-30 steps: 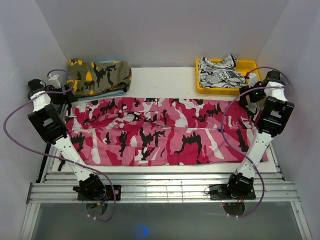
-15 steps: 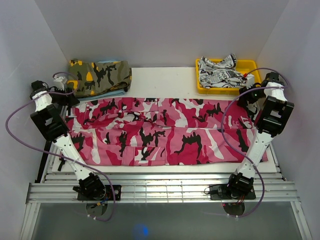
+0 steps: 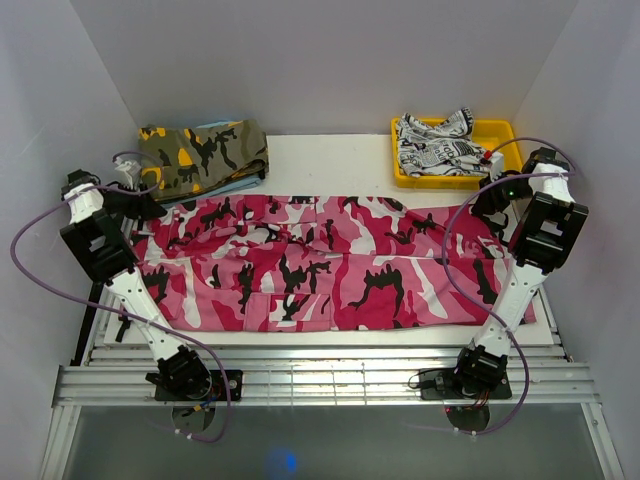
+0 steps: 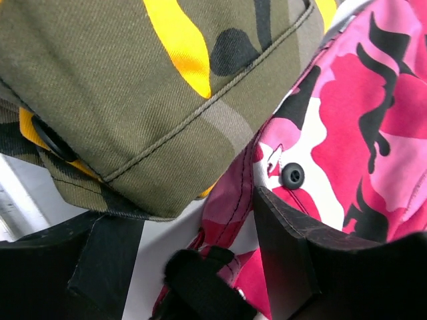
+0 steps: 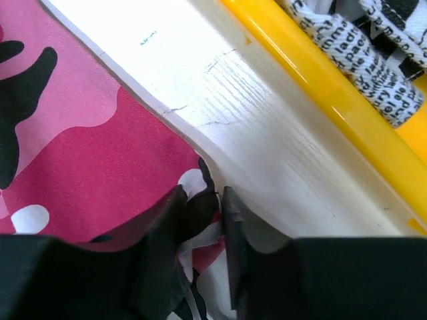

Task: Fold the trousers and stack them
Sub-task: Flatten the trousers out, then fold the trousers

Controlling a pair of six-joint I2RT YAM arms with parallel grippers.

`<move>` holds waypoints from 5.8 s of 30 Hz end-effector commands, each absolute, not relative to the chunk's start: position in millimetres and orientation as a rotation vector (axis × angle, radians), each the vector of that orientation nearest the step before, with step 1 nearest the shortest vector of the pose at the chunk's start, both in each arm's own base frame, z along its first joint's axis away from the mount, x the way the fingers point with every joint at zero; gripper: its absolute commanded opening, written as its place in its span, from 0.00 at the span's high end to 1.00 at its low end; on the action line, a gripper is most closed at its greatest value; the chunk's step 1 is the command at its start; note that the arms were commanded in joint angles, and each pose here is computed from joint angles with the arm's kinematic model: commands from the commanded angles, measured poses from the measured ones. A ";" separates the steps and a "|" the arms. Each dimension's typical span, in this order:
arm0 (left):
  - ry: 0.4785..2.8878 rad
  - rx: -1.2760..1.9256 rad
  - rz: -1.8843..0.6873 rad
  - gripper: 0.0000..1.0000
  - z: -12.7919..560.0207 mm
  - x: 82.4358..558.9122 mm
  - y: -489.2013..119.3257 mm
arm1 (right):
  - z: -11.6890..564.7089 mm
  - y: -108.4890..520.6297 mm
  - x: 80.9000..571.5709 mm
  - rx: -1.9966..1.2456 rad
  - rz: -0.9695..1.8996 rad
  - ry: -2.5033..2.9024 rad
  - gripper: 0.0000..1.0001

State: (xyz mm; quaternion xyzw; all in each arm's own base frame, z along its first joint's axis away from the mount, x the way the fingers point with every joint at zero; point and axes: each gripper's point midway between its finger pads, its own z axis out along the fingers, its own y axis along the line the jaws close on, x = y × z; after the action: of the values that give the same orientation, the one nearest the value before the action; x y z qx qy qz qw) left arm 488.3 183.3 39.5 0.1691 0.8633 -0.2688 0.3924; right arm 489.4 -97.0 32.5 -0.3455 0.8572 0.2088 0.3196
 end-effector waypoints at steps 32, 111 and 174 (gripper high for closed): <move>1.985 0.875 -0.508 0.13 106.0 466.3 179.0 | 122.9 -100.7 482.4 -1.008 0.380 2.107 0.92; 2.423 0.932 -0.057 1.00 -8.4 245.0 172.2 | 4.1 -193.2 266.6 -1.215 0.030 2.486 0.92; 2.215 1.008 -0.223 0.16 129.6 217.6 179.5 | 184.3 70.9 346.8 -1.459 0.326 2.020 0.21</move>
State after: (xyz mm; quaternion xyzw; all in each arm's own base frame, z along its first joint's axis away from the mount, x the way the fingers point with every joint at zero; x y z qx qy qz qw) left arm 223.6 200.6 115.9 0.3989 0.8513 -0.0585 0.3357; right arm 360.8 18.8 190.5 -0.5744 0.7516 0.0765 0.3151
